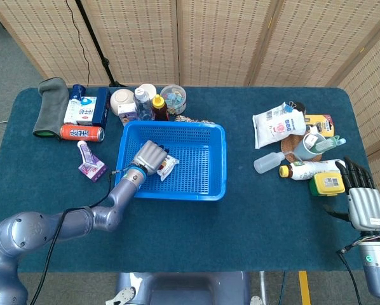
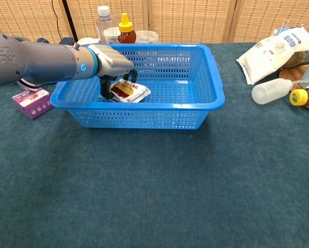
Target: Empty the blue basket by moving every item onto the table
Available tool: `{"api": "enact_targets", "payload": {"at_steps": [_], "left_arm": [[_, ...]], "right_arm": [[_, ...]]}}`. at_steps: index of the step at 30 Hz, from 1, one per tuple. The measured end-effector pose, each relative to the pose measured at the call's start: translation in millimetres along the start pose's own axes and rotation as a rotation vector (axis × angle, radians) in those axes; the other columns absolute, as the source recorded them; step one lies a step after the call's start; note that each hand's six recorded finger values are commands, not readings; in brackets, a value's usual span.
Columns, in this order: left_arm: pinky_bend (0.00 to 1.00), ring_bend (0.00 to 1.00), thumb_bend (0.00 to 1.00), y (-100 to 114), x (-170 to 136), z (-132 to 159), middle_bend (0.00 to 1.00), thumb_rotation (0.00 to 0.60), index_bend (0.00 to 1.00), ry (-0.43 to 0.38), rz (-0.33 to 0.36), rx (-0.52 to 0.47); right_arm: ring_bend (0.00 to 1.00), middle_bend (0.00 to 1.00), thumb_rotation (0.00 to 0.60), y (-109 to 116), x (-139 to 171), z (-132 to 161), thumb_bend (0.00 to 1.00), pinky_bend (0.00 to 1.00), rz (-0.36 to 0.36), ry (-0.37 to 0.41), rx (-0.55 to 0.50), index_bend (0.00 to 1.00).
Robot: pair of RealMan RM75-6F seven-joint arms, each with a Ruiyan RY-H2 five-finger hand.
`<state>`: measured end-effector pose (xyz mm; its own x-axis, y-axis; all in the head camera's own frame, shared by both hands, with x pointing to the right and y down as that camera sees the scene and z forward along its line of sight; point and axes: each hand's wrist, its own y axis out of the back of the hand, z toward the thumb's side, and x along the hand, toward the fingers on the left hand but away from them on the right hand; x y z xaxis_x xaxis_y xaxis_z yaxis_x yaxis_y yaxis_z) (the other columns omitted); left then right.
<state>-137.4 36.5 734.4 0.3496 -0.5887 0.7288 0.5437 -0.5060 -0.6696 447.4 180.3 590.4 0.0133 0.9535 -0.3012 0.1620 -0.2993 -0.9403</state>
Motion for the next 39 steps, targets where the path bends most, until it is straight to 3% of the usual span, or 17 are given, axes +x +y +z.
{"api": "enact_targets", "payload": {"at_steps": [18, 26, 32, 39], "left_arm": [[0.38, 0.34, 0.39, 50, -22, -16, 0.31, 0.600, 0.25, 0.002, 0.138, -0.087], [0.38, 0.34, 0.39, 76, -58, -62, 0.31, 0.600, 0.25, 0.072, 0.226, -0.152], [0.38, 0.34, 0.39, 59, -103, -119, 0.31, 0.600, 0.25, 0.163, 0.232, -0.207], [0.38, 0.33, 0.39, 15, -139, -147, 0.31, 0.600, 0.25, 0.211, 0.188, -0.253]], "right_arm": [[0.00, 0.00, 0.600, 3, 1, 1, 0.00, 0.07, -0.007, 0.006, -0.005, 0.00], [0.00, 0.00, 0.600, 6, 4, 8, 0.00, 0.07, -0.017, 0.027, -0.009, 0.00], [0.00, 0.00, 0.600, 7, 6, 12, 0.00, 0.07, -0.022, 0.038, -0.004, 0.00], [0.00, 0.00, 0.600, 8, 7, 14, 0.00, 0.07, -0.025, 0.043, 0.000, 0.00]]}}
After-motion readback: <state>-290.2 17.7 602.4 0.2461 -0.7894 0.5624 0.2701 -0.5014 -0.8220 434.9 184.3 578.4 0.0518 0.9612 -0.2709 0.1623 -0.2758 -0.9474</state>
